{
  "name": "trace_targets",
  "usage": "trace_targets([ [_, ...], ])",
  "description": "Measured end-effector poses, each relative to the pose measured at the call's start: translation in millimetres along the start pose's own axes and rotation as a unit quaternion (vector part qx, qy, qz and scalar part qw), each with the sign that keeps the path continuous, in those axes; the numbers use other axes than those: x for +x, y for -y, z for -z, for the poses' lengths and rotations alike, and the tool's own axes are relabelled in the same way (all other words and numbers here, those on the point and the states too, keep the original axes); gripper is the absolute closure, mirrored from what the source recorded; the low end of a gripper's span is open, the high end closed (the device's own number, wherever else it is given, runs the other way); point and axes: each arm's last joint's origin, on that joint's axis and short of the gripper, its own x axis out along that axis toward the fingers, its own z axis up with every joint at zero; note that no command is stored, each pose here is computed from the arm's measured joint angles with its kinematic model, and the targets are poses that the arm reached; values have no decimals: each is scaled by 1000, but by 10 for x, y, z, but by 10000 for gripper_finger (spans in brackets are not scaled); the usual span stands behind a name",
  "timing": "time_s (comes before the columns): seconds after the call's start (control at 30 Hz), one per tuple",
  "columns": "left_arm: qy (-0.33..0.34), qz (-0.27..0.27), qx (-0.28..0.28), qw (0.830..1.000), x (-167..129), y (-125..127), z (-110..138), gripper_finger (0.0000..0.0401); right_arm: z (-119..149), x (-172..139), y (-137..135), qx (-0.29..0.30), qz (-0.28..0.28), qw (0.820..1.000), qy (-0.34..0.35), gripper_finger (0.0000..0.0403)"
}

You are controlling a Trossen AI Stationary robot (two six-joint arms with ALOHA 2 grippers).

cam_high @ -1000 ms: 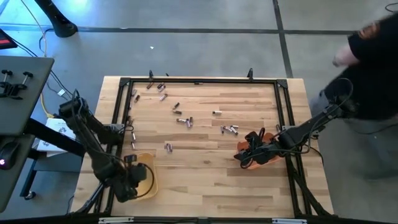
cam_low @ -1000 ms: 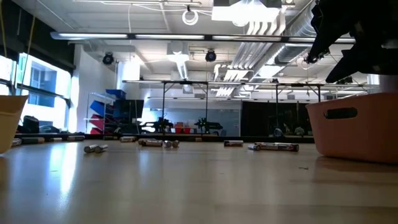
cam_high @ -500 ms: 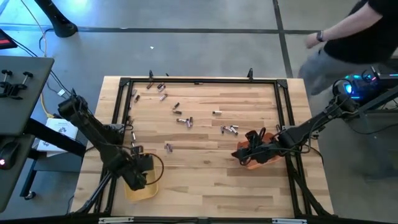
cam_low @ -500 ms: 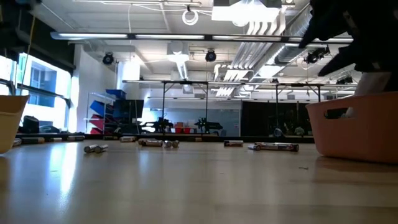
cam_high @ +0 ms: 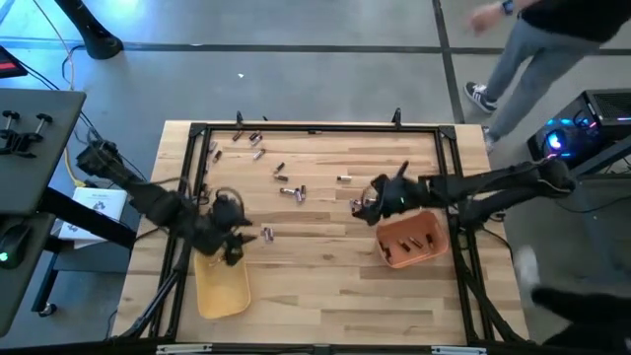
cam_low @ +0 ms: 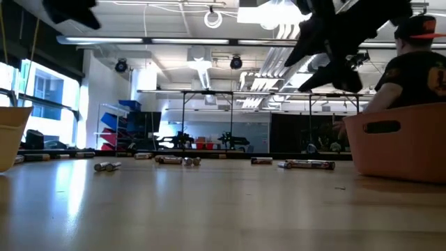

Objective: Sort batteries
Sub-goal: Put the silver battery into the yellow bin

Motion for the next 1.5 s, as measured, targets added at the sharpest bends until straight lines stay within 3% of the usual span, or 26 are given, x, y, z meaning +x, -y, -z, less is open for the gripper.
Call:
trace_targets([
  [0.1, 45, -14, -13, 999, 95, -80, -199, 211, -207, -13, 181, -51, 6, 999, -14, 171],
  [0.2, 76, -41, -42, 995, 208, -207, -384, 211, -389, -57, 406, -65, 22, 997, -33, 171],
  [0.4, 72, -82, -63, 992, 348, -521, -591, 211, -607, -97, 873, -121, 61, 987, -88, 171],
  [0.5, 82, -82, -57, 992, 388, -649, -701, 211, -577, -30, 1056, -172, 91, 969, -149, 171],
  [0.63, 109, -55, -43, 992, 452, -836, -862, 211, -491, 170, 1203, -254, 134, 932, -220, 171],
  [0.97, 135, -23, -8, 991, 466, -1159, -1050, 211, -385, 456, 1141, -370, 143, 888, -232, 171],
  [1.13, 135, -33, 9, 990, 458, -1217, -1061, 211, -282, 556, 1099, -434, 182, 848, -246, 173],
  [1.2, 124, -32, 25, 991, 431, -1236, -1036, 211, -256, 618, 1118, -436, 186, 842, -257, 180],
  [1.37, 98, -39, 21, 994, 301, -1276, -942, 211, -204, 730, 1156, -433, 188, 838, -272, 227],
  [1.5, 84, -39, -11, 996, 126, -1288, -839, 211, -224, 767, 1117, -455, 185, 837, -243, 300],
])
